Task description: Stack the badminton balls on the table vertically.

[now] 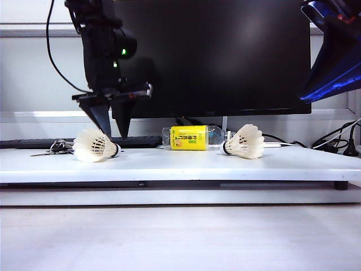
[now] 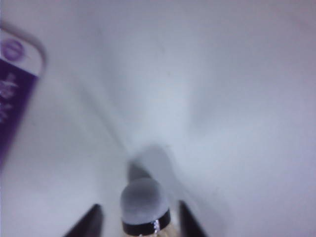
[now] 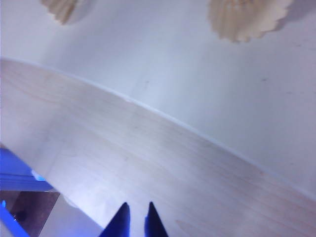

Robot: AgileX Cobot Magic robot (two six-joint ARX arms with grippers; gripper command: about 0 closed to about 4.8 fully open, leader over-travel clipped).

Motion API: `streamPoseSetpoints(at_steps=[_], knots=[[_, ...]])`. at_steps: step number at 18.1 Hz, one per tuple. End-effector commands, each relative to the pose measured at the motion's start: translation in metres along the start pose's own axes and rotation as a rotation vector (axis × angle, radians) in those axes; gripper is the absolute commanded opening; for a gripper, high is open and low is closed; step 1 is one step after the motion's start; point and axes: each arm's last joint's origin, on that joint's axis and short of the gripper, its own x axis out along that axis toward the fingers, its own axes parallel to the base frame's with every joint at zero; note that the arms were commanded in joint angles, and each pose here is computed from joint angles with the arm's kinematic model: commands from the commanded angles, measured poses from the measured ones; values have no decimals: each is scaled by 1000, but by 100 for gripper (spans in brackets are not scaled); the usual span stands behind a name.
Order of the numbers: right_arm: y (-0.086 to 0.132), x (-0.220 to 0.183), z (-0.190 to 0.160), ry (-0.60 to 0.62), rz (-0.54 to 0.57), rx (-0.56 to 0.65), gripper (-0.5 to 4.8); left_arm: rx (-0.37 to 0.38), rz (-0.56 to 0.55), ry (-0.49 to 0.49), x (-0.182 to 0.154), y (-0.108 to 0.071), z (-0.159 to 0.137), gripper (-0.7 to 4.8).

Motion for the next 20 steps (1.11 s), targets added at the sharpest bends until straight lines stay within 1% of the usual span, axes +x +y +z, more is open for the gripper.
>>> streamPoseSetpoints(at_steps=[1, 3, 6, 7, 20], knots=[[1, -1, 2, -12, 13, -7, 53, 3, 5, -15, -5, -1, 1, 195], [1, -1, 2, -12, 18, -7, 54, 3, 5, -13, -5, -1, 1, 195], [2, -1, 2, -10, 32, -7, 54, 11, 7, -4, -5, -1, 0, 243], [2, -1, 1, -10, 32, -7, 53, 11, 15, -1, -5, -1, 0, 248], [2, -1, 1, -6, 46, -6, 54, 17, 14, 32, 5, -2, 0, 248]])
